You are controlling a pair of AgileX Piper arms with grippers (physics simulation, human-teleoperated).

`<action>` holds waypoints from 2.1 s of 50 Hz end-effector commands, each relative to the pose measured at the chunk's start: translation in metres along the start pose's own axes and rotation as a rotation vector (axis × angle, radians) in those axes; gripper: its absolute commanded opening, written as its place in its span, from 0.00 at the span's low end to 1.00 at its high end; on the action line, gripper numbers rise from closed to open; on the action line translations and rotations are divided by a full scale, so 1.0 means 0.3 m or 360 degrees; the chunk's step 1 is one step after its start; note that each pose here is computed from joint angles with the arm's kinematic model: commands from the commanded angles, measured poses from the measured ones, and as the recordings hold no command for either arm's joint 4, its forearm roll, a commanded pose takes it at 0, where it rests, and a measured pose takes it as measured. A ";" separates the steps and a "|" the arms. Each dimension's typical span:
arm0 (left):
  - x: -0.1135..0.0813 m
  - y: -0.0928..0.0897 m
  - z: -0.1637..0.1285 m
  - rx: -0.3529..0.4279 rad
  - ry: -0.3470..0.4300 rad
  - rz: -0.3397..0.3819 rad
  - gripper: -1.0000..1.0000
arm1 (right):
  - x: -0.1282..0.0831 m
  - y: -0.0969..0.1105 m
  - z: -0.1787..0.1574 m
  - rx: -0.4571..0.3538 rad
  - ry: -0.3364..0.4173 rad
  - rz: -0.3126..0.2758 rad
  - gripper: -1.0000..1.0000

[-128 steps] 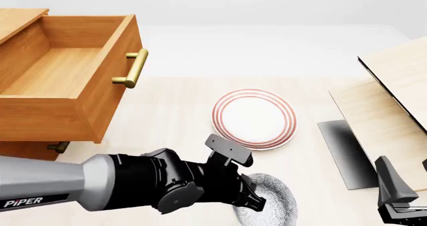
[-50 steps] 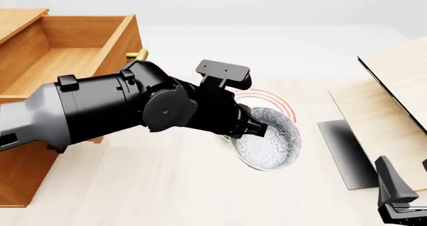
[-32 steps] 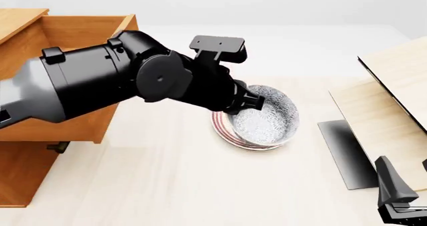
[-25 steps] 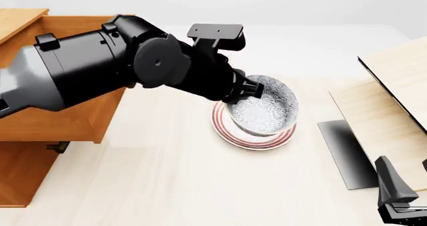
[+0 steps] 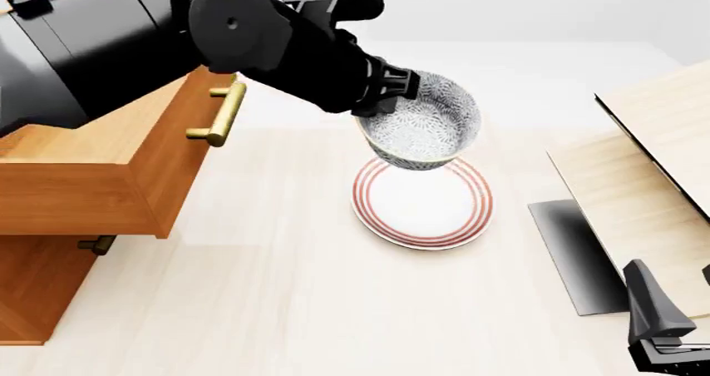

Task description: Open the top drawer of the cabinet and put the bowl in it.

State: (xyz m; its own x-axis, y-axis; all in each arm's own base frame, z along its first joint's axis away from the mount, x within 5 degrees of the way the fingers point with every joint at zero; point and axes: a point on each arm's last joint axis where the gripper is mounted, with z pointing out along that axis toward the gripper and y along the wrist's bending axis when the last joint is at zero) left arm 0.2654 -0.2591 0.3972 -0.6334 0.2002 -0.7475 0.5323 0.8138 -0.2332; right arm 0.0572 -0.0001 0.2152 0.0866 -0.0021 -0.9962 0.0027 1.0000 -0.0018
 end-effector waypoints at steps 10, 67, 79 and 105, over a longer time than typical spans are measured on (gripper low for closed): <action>-0.084 0.064 -0.078 -0.0058 -0.0105 -0.0089 0.00 | 0.001 0.000 -0.001 0.0000 -0.0001 0.0000 1.00; -0.140 0.267 -0.273 -0.0286 -0.0265 -0.0249 0.00 | 0.001 0.000 -0.001 0.0000 0.0000 0.0000 1.00; -0.131 0.309 -0.349 -0.0347 -0.0308 -0.0307 0.00 | 0.001 0.000 -0.001 0.0000 -0.0001 0.0000 1.00; -0.068 0.393 -0.468 -0.0483 -0.0369 -0.0438 0.00 | 0.001 0.000 -0.001 0.0000 -0.0001 0.0000 1.00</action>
State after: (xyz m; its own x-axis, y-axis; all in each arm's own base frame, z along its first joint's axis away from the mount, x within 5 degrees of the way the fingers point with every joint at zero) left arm 0.2723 -0.1064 0.4706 -0.5796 -0.1131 -0.8070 0.1890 0.9447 -0.2681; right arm 0.0572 -0.0001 0.2152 0.0867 -0.0021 -0.9962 0.0028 1.0000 -0.0019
